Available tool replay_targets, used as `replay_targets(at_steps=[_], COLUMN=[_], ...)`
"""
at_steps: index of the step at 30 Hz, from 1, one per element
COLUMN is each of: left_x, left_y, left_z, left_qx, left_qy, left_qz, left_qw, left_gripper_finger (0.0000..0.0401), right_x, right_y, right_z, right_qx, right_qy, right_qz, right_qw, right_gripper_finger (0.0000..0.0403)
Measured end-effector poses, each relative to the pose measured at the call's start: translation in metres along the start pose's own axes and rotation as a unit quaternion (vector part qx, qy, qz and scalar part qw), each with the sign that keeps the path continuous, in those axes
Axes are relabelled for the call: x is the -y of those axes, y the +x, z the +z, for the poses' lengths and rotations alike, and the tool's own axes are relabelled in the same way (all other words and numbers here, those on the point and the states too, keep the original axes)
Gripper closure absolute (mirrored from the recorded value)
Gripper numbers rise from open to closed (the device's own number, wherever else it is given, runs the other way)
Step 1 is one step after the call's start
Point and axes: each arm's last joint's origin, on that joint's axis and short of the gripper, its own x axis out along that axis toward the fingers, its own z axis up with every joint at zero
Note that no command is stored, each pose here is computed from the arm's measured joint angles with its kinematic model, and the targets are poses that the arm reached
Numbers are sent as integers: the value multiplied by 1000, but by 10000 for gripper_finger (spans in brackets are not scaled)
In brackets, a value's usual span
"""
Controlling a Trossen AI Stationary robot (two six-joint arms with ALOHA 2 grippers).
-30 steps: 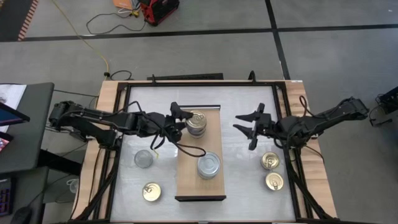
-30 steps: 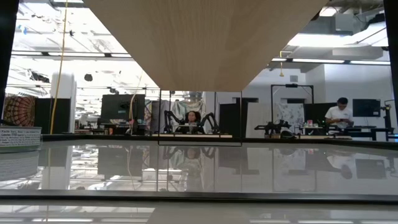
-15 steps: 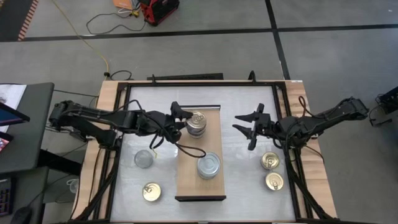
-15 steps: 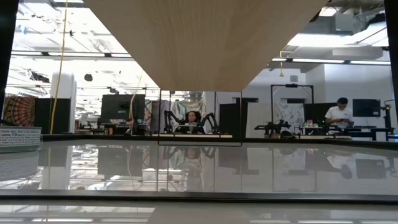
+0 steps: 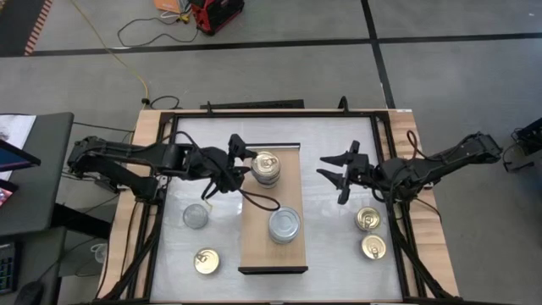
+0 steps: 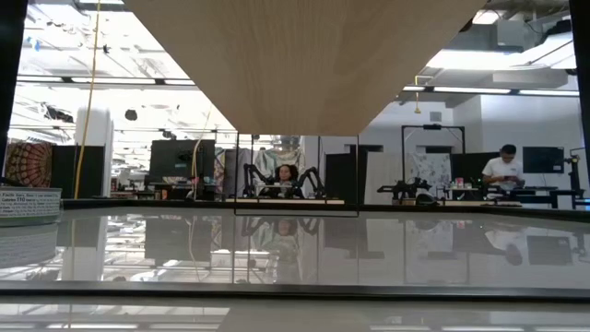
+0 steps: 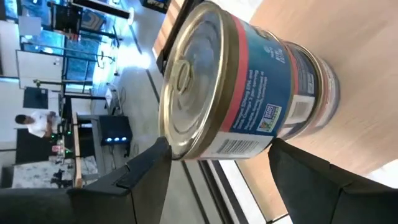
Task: Stack canned seafood by type on shelf
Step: Stack the blue tuna can on top of the stacked blue tuna cans on the shelf
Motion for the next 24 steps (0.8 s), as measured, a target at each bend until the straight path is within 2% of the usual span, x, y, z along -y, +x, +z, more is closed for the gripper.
replay_targets(at_steps=[10, 13, 16, 18, 20, 24], left_x=[-4, -4, -8, -8, -5, 4], left_y=[3, -8, -26, -38, -47, -55], left_z=[-7, -5, 2, 4, 5, 7], left_qx=[-23, -19, 0, -8, -19, -15], left_qy=[-31, -38, -81, -118, -167, -268], left_qz=[13, 19, 36, 27, 6, -59], left_qw=[999, 999, 996, 993, 986, 962], left_gripper_finger=[144, 144, 144, 144, 144, 144], right_x=[-1, -2, -2, -1, 4, 13], right_y=[1, 1, -3, -8, -13, -21], right_z=[0, -1, -2, -4, -9, -27], right_qx=[2, -3, -10, -38, -100, -228], right_qy=[5, 6, 13, 26, 41, 80], right_qz=[1, 3, 12, 17, 13, -11], right_qw=[1000, 1000, 1000, 999, 994, 970], right_gripper_finger=[207, 207, 207, 209, 214, 229])
